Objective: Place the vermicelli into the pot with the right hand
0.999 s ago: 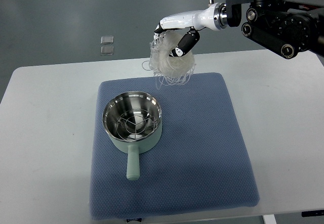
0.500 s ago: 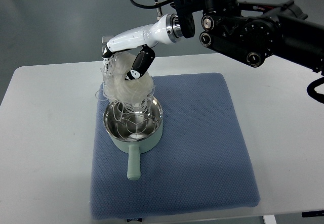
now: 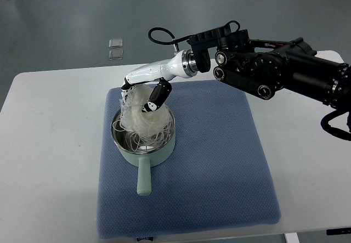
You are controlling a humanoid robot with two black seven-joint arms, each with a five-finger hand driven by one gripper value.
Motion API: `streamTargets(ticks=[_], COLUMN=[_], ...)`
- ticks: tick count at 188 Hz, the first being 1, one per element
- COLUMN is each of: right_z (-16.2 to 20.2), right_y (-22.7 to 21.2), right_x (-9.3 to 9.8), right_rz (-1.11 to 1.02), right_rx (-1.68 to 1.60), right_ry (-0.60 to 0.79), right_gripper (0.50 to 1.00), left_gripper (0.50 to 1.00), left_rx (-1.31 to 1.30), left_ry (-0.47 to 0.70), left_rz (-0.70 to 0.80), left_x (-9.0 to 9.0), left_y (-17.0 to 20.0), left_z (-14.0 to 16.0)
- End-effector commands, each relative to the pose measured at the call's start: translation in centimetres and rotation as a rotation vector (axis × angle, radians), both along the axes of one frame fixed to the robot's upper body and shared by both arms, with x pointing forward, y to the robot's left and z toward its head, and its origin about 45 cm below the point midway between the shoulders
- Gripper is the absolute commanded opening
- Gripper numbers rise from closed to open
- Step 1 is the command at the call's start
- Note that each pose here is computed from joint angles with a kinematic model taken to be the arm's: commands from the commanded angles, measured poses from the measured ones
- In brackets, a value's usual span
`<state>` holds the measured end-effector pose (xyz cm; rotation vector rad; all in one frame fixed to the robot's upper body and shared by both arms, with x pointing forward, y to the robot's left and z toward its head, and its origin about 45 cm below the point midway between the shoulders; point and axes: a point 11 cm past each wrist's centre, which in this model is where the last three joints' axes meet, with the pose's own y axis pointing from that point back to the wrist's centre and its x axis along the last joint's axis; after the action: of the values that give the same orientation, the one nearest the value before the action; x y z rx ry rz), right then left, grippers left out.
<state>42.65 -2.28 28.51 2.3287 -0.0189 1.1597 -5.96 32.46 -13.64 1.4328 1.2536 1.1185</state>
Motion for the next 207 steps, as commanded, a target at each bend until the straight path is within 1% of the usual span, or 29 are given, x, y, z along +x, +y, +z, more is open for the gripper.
streamTargets(ticks=[1,13,17,18,22,27,48,52,55,59,97,119,140,159,167,186,207], right_z=[-0.4,-0.5,-0.5,-0.5,-0.5,-0.5,-0.7,-0.7,-0.7,-0.7,-0.3,0.6,1.7,2.2,2.0,0.7,-0.6], right_y=[0.2,0.4,0.4,0.4,0.4,0.5,0.7,0.7,0.8,0.7,0.0,-0.3,-1.6,-3.4,-4.8,-7.7,-10.0], right_x=[-0.2,-0.4,-0.4,-0.4,-0.4,-0.4,-0.5,-0.6,-0.6,-0.6,-0.1,0.2,1.0,2.4,3.2,4.1,4.5], right_rz=[-0.001,0.005,0.005,0.004,0.005,0.005,0.009,0.01,0.011,0.01,-0.002,-0.026,-0.093,-0.213,-0.29,-0.426,-0.526], right_rx=[0.01,0.012,0.014,0.013,0.014,0.014,0.013,0.014,0.014,0.014,0.009,0.045,0.116,0.172,0.205,0.274,0.377], right_ry=[0.008,0.012,0.013,0.012,0.013,0.012,0.016,0.018,0.018,0.018,0.018,0.068,0.17,0.245,0.303,0.418,0.525], right_gripper=[0.766,0.797,0.815,0.827,0.834,0.854,0.862,0.872,0.897,0.907,0.913,0.913,0.913,0.911,0.913,0.913,0.913], left_gripper=[1.0,1.0,1.0,1.0,1.0,1.0,1.0,1.0,1.0,1.0,1.0,1.0,1.0,1.0,1.0,1.0,1.0], left_rx=[0.0,0.0,0.0,0.0,0.0,0.0,0.0,0.0,0.0,0.0,0.0,0.0,0.0,0.0,0.0,0.0,0.0], left_ry=[0.0,0.0,0.0,0.0,0.0,0.0,0.0,0.0,0.0,0.0,0.0,0.0,0.0,0.0,0.0,0.0,0.0], left_rz=[0.0,0.0,0.0,0.0,0.0,0.0,0.0,0.0,0.0,0.0,0.0,0.0,0.0,0.0,0.0,0.0,0.0], left_x=[0.0,0.0,0.0,0.0,0.0,0.0,0.0,0.0,0.0,0.0,0.0,0.0,0.0,0.0,0.0,0.0,0.0], left_y=[0.0,0.0,0.0,0.0,0.0,0.0,0.0,0.0,0.0,0.0,0.0,0.0,0.0,0.0,0.0,0.0,0.0], left_z=[0.0,0.0,0.0,0.0,0.0,0.0,0.0,0.0,0.0,0.0,0.0,0.0,0.0,0.0,0.0,0.0,0.0])
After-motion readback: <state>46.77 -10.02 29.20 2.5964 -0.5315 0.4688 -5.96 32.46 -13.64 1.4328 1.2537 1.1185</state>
